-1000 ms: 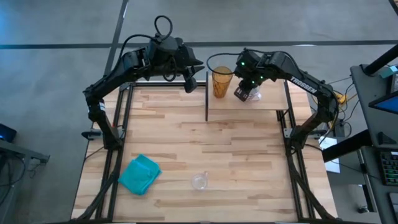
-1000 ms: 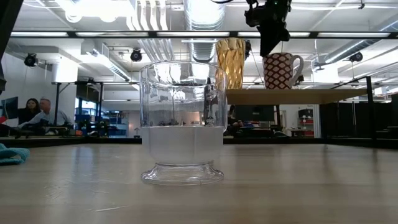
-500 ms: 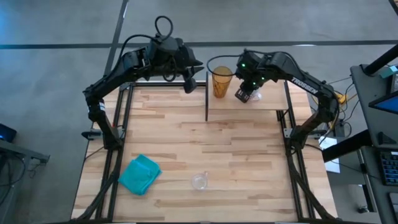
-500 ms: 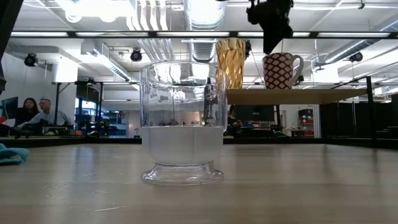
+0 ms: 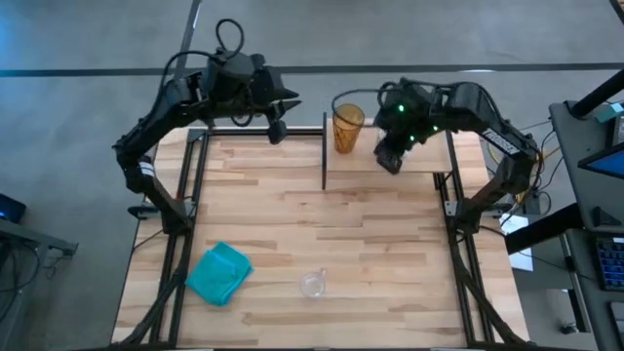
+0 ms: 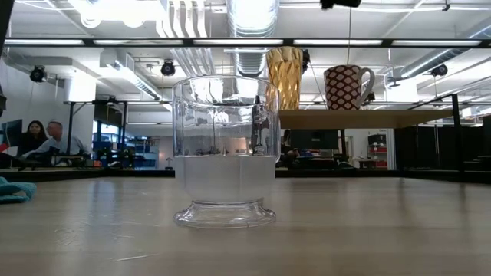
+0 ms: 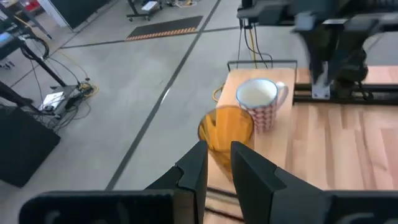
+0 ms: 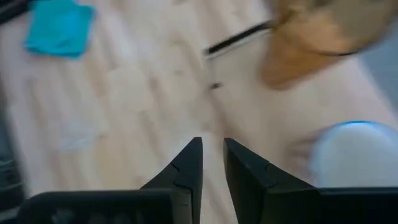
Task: Stack small to large cups/mugs on shelf
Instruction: Put the transparent mug on the shelf
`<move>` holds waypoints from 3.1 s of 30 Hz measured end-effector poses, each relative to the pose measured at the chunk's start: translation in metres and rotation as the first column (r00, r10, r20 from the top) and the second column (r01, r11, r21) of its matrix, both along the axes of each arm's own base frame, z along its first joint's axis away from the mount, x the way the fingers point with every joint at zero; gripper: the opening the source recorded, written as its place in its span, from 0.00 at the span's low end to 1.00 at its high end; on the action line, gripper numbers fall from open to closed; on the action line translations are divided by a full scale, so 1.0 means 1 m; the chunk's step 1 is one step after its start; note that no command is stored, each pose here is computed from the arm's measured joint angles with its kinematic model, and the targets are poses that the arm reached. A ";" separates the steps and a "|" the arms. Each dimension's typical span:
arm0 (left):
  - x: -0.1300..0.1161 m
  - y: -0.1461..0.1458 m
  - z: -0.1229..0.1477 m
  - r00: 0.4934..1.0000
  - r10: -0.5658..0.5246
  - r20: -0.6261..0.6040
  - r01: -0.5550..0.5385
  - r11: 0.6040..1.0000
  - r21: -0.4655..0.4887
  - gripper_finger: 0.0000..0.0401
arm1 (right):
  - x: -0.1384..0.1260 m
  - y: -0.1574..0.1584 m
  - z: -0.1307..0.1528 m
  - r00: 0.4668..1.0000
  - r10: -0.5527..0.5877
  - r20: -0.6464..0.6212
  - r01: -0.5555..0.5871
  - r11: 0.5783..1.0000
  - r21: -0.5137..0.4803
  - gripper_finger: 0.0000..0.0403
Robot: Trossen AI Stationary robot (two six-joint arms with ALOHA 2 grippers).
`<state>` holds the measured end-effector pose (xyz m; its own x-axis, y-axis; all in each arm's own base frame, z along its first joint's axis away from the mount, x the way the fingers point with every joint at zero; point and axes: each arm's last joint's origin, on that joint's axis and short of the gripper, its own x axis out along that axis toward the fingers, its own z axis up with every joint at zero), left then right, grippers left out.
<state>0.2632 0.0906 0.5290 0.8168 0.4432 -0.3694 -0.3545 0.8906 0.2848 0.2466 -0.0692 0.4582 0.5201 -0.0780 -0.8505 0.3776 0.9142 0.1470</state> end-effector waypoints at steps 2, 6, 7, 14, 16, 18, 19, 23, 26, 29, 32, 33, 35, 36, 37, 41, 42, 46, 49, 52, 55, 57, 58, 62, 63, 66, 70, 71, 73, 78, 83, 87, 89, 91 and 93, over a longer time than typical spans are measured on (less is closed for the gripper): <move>-0.009 -0.003 0.003 1.000 0.000 0.001 0.000 1.000 0.000 0.14 | 0.003 0.015 0.000 0.999 0.054 0.002 -0.054 0.998 0.014 0.15; -0.025 -0.009 0.006 1.000 0.014 -0.009 -0.014 0.999 -0.051 0.14 | 0.014 0.045 -0.007 0.982 0.191 -0.008 -0.191 0.982 0.007 0.15; -0.028 -0.010 0.005 1.000 0.027 -0.012 -0.028 0.996 -0.086 0.14 | 0.017 0.053 -0.009 0.974 0.224 -0.010 -0.224 0.974 0.004 0.15; -0.044 -0.021 -0.017 0.975 0.127 -0.185 -0.187 0.913 -0.362 0.14 | 0.046 0.095 -0.030 0.919 0.395 -0.009 -0.395 0.918 -0.015 0.15; -0.045 -0.028 -0.026 0.954 0.123 -0.274 -0.232 0.882 -0.410 0.14 | 0.055 0.102 -0.038 0.910 0.415 -0.013 -0.415 0.910 -0.014 0.15; -0.040 -0.036 -0.034 0.943 0.110 -0.315 -0.249 0.860 -0.445 0.14 | 0.061 0.107 -0.045 0.905 0.425 -0.026 -0.425 0.905 -0.010 0.15; -0.035 -0.041 -0.039 0.944 0.080 -0.320 -0.231 0.851 -0.471 0.14 | 0.065 0.109 -0.050 0.904 0.426 -0.041 -0.427 0.904 -0.002 0.15; -0.020 -0.071 -0.058 0.940 -0.113 -0.322 -0.120 0.774 -0.621 0.14 | 0.073 0.116 -0.065 0.901 0.424 -0.091 -0.424 0.905 0.025 0.15; -0.011 -0.095 -0.079 0.915 -0.133 -0.381 -0.167 0.736 -0.656 0.14 | 0.076 0.123 -0.076 0.893 0.432 -0.130 -0.430 0.902 0.043 0.15; 0.000 -0.119 -0.107 0.885 -0.139 -0.445 -0.227 0.706 -0.671 0.14 | 0.074 0.130 -0.087 0.877 0.452 -0.165 -0.449 0.892 0.053 0.15; 0.010 -0.142 -0.131 0.880 -0.133 -0.457 -0.267 0.657 -0.705 0.14 | 0.072 0.138 -0.095 0.864 0.465 -0.193 -0.462 0.885 0.065 0.15; 0.012 -0.150 -0.138 0.880 -0.132 -0.456 -0.275 0.640 -0.718 0.14 | 0.072 0.141 -0.097 0.860 0.471 -0.198 -0.467 0.882 0.067 0.15; 0.018 -0.167 -0.151 0.893 -0.133 -0.429 -0.273 0.599 -0.753 0.14 | 0.072 0.146 -0.101 0.853 0.484 -0.193 -0.481 0.874 0.065 0.15; 0.020 -0.175 -0.157 0.901 -0.132 -0.414 -0.270 0.575 -0.772 0.14 | 0.073 0.149 -0.102 0.852 0.490 -0.182 -0.488 0.871 0.062 0.15; 0.021 -0.184 -0.162 0.908 -0.138 -0.395 -0.260 0.554 -0.791 0.14 | 0.075 0.151 -0.104 0.851 0.497 -0.169 -0.494 0.867 0.058 0.15; 0.027 -0.222 -0.183 0.942 -0.175 -0.287 -0.178 0.466 -0.867 0.14 | 0.080 0.160 -0.110 0.840 0.529 -0.121 -0.529 0.848 0.038 0.15; 0.028 -0.230 -0.188 0.947 -0.183 -0.265 -0.159 0.450 -0.878 0.14 | 0.081 0.162 -0.111 0.839 0.532 -0.110 -0.532 0.846 0.034 0.15; 0.028 -0.259 -0.214 0.968 -0.140 -0.211 -0.140 0.400 -0.906 0.14 | 0.083 0.167 -0.113 0.834 0.545 -0.091 -0.544 0.838 0.027 0.15; 0.027 -0.275 -0.236 0.971 -0.111 -0.211 -0.159 0.358 -0.920 0.14 | 0.085 0.169 -0.112 0.833 0.549 -0.064 -0.549 0.836 0.019 0.15; 0.029 -0.285 -0.256 0.966 -0.083 -0.246 -0.207 0.322 -0.924 0.14 | 0.087 0.170 -0.111 0.834 0.550 -0.036 -0.550 0.835 0.010 0.15; 0.031 -0.291 -0.277 0.949 -0.050 -0.313 -0.282 0.318 -0.905 0.14 | 0.089 0.170 -0.110 0.835 0.550 -0.016 -0.550 0.835 0.004 0.15; 0.033 -0.293 -0.287 0.939 -0.033 -0.342 -0.315 0.315 -0.895 0.14 | 0.089 0.170 -0.110 0.835 0.550 -0.011 -0.550 0.835 0.003 0.15; 0.034 -0.294 -0.291 0.937 -0.027 -0.349 -0.323 0.313 -0.893 0.14 | 0.089 0.170 -0.110 0.837 0.547 -0.012 -0.547 0.837 0.005 0.15; 0.041 -0.299 -0.306 0.935 -0.020 -0.353 -0.331 0.305 -0.893 0.14 | 0.089 0.170 -0.110 0.842 0.539 -0.011 -0.539 0.842 0.012 0.15; 0.043 -0.300 -0.308 0.935 -0.019 -0.354 -0.332 0.304 -0.893 0.14 | 0.089 0.170 -0.110 0.843 0.538 -0.011 -0.538 0.843 0.012 0.15; 0.047 -0.302 -0.317 0.929 -0.013 -0.369 -0.347 0.313 -0.884 0.14 | 0.089 0.170 -0.110 0.847 0.532 -0.010 -0.532 0.847 0.016 0.15; 0.051 -0.301 -0.327 0.923 -0.002 -0.384 -0.363 0.320 -0.875 0.14 | 0.089 0.170 -0.110 0.849 0.528 -0.010 -0.528 0.849 0.019 0.15; 0.053 -0.300 -0.329 0.922 0.003 -0.387 -0.367 0.321 -0.873 0.14 | 0.089 0.170 -0.110 0.852 0.523 -0.009 -0.523 0.852 0.022 0.15; 0.056 -0.298 -0.331 0.924 0.015 -0.383 -0.366 0.333 -0.869 0.14 | 0.090 0.170 -0.110 0.858 0.514 -0.007 -0.514 0.857 0.028 0.15; 0.063 -0.287 -0.333 0.932 0.054 -0.357 -0.350 0.377 -0.857 0.14 | 0.090 0.170 -0.109 0.862 0.507 -0.005 -0.506 0.862 0.034 0.15; 0.071 -0.275 -0.332 0.941 0.053 -0.333 -0.325 0.412 -0.851 0.14 | 0.090 0.170 -0.109 0.865 0.501 -0.004 -0.501 0.865 0.037 0.15; 0.080 -0.261 -0.332 0.946 0.064 -0.317 -0.311 0.442 -0.841 0.14 | 0.090 0.170 -0.109 0.866 0.501 -0.005 -0.500 0.865 0.037 0.15; 0.084 -0.251 -0.332 0.947 0.077 -0.312 -0.312 0.457 -0.833 0.14 | 0.090 0.170 -0.110 0.865 0.501 -0.005 -0.500 0.865 0.037 0.15; 0.088 -0.241 -0.332 0.947 0.089 -0.308 -0.313 0.470 -0.825 0.14 | 0.089 0.170 -0.110 0.864 0.503 -0.007 -0.503 0.864 0.037 0.15; 0.093 -0.230 -0.332 0.949 0.099 -0.300 -0.310 0.483 -0.819 0.14 | 0.089 0.170 -0.110 0.861 0.509 -0.011 -0.508 0.861 0.033 0.15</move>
<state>0.3565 -0.1398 0.1972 0.6140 -0.0264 -0.7889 -0.5940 0.6428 -0.4837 0.3358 0.1010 0.3485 0.4653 0.2172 -0.8581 -0.1358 0.9755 0.1733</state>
